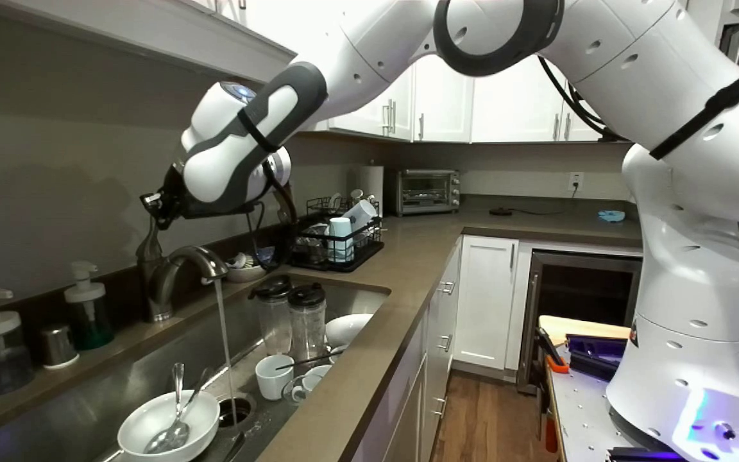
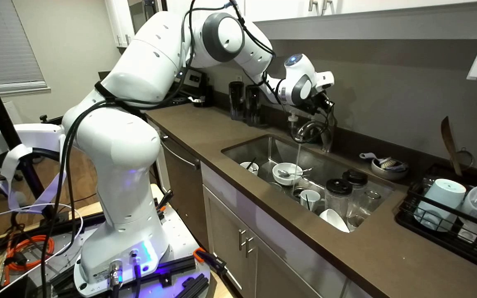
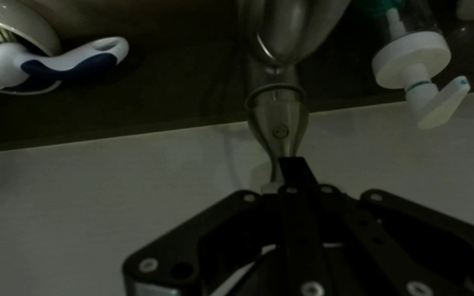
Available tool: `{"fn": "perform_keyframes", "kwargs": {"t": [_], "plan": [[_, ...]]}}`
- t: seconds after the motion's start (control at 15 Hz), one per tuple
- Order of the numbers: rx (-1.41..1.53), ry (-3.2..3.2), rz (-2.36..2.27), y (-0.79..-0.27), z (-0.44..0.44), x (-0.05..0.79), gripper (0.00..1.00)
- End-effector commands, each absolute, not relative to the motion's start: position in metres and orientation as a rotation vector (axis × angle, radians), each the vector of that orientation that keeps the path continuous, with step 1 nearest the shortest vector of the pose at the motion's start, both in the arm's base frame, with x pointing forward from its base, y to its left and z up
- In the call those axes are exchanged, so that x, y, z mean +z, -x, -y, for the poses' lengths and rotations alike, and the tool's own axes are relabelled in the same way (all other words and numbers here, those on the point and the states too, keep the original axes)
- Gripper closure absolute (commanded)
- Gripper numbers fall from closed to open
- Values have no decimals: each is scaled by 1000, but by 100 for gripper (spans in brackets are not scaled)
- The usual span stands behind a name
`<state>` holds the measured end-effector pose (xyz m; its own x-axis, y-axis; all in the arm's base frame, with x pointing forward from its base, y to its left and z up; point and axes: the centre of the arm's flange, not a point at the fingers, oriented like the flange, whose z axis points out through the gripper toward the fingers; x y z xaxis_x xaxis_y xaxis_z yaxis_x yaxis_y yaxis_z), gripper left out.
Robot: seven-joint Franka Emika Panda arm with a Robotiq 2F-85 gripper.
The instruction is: Open the tap then close the tap then open the tap again
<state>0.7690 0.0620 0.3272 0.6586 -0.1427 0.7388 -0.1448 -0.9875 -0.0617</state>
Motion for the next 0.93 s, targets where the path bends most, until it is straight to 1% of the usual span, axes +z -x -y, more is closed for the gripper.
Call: {"fn": "perform_keyframes", "kwargs": {"t": [0.0,0.4,0.87], "plan": [[1331,-2844,271,-770,-63,333,100],[1413,-2796,248,-776,-68,337,100],[1623,-2704,198,-778,-85,348,100]]}}
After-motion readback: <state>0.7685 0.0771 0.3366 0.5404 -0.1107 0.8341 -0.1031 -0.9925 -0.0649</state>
